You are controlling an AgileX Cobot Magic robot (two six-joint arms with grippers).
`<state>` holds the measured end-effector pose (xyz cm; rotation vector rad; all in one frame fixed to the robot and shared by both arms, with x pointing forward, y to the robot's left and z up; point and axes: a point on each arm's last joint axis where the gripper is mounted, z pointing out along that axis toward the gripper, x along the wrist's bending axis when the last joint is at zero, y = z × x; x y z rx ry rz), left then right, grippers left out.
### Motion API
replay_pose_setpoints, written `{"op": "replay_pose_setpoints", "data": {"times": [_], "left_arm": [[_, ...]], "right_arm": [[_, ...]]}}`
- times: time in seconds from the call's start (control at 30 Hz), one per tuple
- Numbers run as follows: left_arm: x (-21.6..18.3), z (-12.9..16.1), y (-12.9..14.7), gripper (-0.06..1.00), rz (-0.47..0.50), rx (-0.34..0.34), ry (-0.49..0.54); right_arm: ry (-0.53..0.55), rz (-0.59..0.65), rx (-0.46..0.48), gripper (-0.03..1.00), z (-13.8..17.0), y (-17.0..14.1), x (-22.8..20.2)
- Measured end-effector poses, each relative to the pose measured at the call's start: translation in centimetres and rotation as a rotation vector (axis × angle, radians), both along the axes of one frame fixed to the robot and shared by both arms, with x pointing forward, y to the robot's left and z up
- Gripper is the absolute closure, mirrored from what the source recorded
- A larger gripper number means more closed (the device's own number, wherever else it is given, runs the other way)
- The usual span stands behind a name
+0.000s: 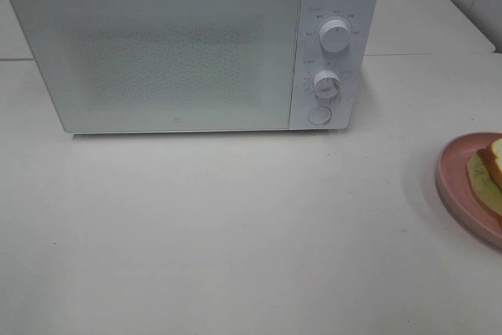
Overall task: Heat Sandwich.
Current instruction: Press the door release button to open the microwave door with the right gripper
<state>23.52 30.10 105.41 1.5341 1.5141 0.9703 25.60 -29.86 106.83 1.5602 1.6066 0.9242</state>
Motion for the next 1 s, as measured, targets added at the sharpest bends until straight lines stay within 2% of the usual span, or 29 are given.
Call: {"op": "replay_pose_setpoints", "data": {"times": [1.0], "left_arm": [[0.0,-0.1,0.0,-0.05,0.000,0.000,0.008]], "right_arm": [[0.013,0.003,0.000,0.20,0.4,0.3,9.9]]}}
